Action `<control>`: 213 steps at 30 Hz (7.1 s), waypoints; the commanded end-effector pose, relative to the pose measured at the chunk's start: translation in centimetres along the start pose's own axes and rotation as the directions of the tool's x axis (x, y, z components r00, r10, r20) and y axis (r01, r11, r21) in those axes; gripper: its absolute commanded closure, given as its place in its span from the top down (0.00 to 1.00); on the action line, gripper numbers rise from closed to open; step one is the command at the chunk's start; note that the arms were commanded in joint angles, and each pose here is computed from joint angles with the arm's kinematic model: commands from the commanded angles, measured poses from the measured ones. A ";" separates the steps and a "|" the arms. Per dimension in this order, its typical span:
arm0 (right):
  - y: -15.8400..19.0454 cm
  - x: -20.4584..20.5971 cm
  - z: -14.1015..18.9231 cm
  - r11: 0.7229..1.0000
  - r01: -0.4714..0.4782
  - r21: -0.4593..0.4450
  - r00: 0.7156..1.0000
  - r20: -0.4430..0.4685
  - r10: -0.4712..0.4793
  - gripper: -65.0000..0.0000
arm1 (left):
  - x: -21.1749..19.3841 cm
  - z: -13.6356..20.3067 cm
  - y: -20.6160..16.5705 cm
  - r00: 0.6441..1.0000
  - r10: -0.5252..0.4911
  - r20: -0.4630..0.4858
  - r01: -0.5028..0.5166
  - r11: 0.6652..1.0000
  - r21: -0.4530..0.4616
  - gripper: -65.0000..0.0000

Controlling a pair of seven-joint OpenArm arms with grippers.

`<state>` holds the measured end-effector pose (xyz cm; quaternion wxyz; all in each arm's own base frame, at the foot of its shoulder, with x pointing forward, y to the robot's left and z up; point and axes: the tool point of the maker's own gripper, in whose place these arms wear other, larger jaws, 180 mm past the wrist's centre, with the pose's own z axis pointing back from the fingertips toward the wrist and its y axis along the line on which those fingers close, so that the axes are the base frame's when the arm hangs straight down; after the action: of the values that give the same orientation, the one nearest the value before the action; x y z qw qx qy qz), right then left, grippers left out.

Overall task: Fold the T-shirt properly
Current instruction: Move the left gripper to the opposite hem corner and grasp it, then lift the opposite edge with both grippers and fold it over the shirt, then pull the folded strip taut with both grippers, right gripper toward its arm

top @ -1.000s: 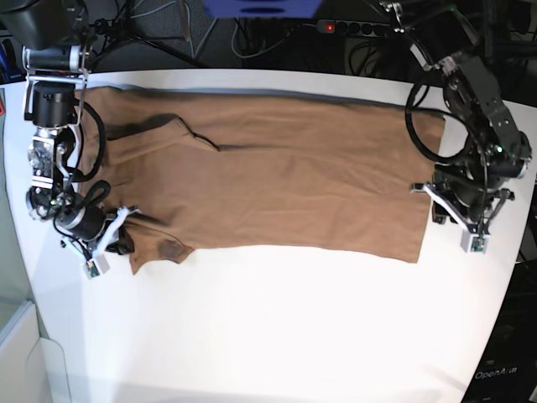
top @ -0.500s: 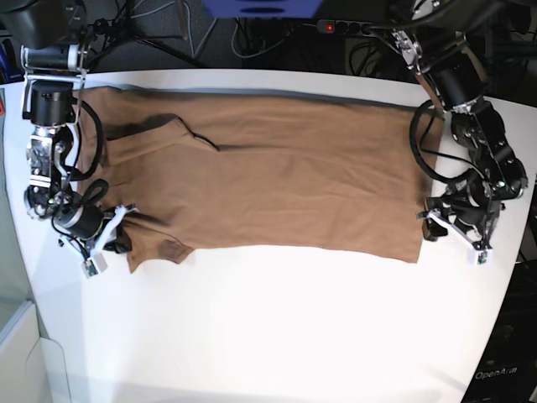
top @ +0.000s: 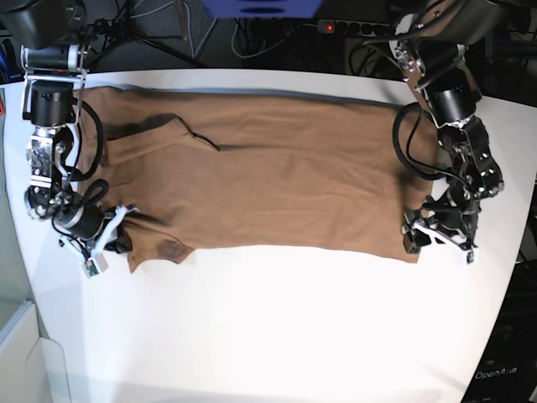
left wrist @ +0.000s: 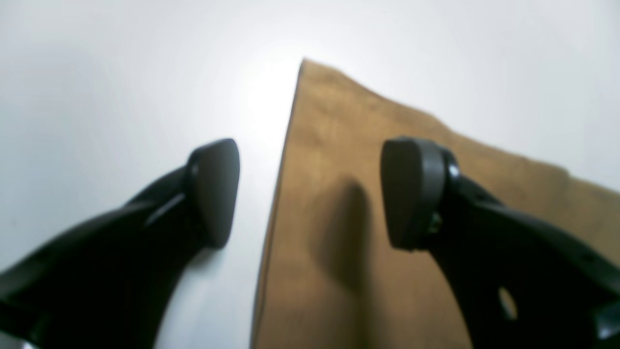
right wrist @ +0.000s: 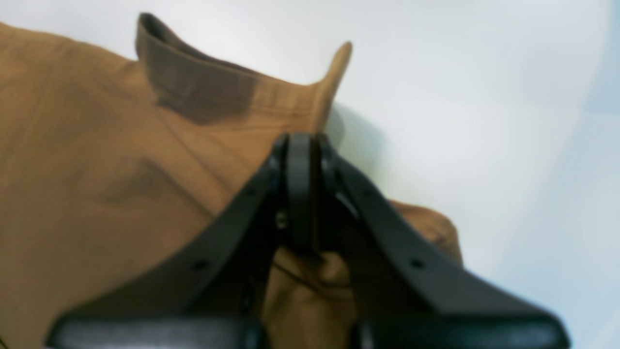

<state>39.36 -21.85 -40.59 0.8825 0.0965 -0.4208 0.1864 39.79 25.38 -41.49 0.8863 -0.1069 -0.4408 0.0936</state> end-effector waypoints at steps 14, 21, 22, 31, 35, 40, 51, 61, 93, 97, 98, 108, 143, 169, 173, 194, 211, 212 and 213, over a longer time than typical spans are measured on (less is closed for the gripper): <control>-2.3 2.0 1.1 0.999 -0.035 -0.036 0.999 0.023 0.036 0.01 | 3.3 -3.1 -0.3 0.990 0.111 0.088 -0.107 0.993 -0.051 0.67; -2.5 2.0 1.2 0.998 -0.037 -0.041 0.999 0.022 0.038 0.01 | 2.7 -3.2 -0.6 0.991 0.113 0.071 -0.109 0.992 -0.059 0.47; -2.5 2.0 1.2 0.998 -0.037 -0.041 0.999 0.022 0.038 0.01 | 2.7 -3.2 -0.6 0.991 0.114 0.069 -0.110 0.992 -0.059 0.42; -2.4 2.0 1.2 0.999 -0.036 -0.040 0.999 0.022 0.037 0.01 | 2.5 -3.2 -0.6 0.991 0.114 0.066 -0.110 0.992 -0.060 0.09; -2.4 2.0 1.2 0.999 -0.035 -0.038 0.999 0.023 0.036 0.01 | 2.9 -3.1 -0.6 0.991 0.113 0.077 -0.109 0.992 -0.059 0.04; -2.3 2.0 1.2 0.999 -0.035 -0.037 0.999 0.030 0.036 0.01 | 4.7 -2.5 -0.7 0.988 0.088 0.128 -0.081 0.995 -0.057 0.04; -2.4 3.9 4.1 0.993 -0.074 -0.093 0.988 0.131 0.086 0.01 | 7.9 0.5 -3.4 0.982 -0.030 0.188 0.040 0.998 -0.047 0.04; -1.6 2.1 8.7 0.982 -0.093 -0.163 0.980 0.161 0.120 0.01 | 5.1 4.4 -3.7 0.981 -0.013 0.192 0.027 0.997 -0.070 0.04; 0.7 -4.8 17.5 0.949 0.000 -0.316 0.992 0.121 0.040 0.01 | -2.6 11.8 -1.7 0.990 0.029 0.140 -0.018 0.996 -0.083 0.04; 1.5 -4.4 18.4 0.948 -0.034 -0.315 0.991 0.115 0.074 0.01 | -3.1 12.1 -1.4 0.992 0.025 0.127 -0.016 0.997 -0.077 0.04; 1.8 -4.7 18.5 0.949 -0.031 -0.313 0.992 0.110 0.069 0.01 | -3.0 12.1 -1.4 0.991 0.025 0.129 -0.015 0.997 -0.077 0.04; 3.5 -6.7 18.9 0.956 0.004 -0.293 0.995 0.100 0.027 0.01 | -3.2 12.1 -1.3 0.992 0.023 0.123 -0.014 0.997 -0.074 0.04; 6.7 -9.8 23.0 0.916 0.204 -0.345 0.955 0.276 -0.109 0.01 | -3.2 12.0 -1.3 0.992 0.027 0.123 -0.018 0.997 -0.076 0.03; 9.2 -14.5 23.1 0.885 0.318 -0.340 0.943 0.215 -0.256 0.01 | -3.3 12.0 -1.5 0.992 0.031 0.124 -0.022 0.997 -0.078 0.03; 8.9 -14.8 22.6 0.880 0.333 -0.339 0.937 0.221 -0.270 0.01 | -3.3 12.0 -1.5 0.992 0.031 0.124 -0.022 0.997 -0.078 0.03; 8.6 -15.1 22.8 0.872 0.342 -0.350 0.934 0.224 -0.277 0.27 | -3.3 12.0 -1.4 0.992 0.029 0.123 -0.019 0.997 -0.077 0.04; 6.2 -14.6 23.9 0.835 0.354 -0.423 0.929 0.267 -0.258 0.27 | -4.2 12.5 -1.3 0.993 0.033 0.110 -0.025 0.997 -0.073 0.04; 6.2 -14.6 23.9 0.835 0.354 -0.423 0.929 0.267 -0.258 0.27 | -4.2 12.5 -1.3 0.993 0.032 0.112 -0.024 0.997 -0.073 0.04; 6.2 -14.5 23.8 0.835 0.354 -0.421 0.928 0.267 -0.259 0.27 | -4.2 12.5 -1.3 0.993 0.032 0.110 -0.024 0.997 -0.074 0.04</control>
<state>11.35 -27.30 -37.92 0.8615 -0.0291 -0.5010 -0.0767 26.51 23.97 -38.64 0.8694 -0.1407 -0.4628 0.1011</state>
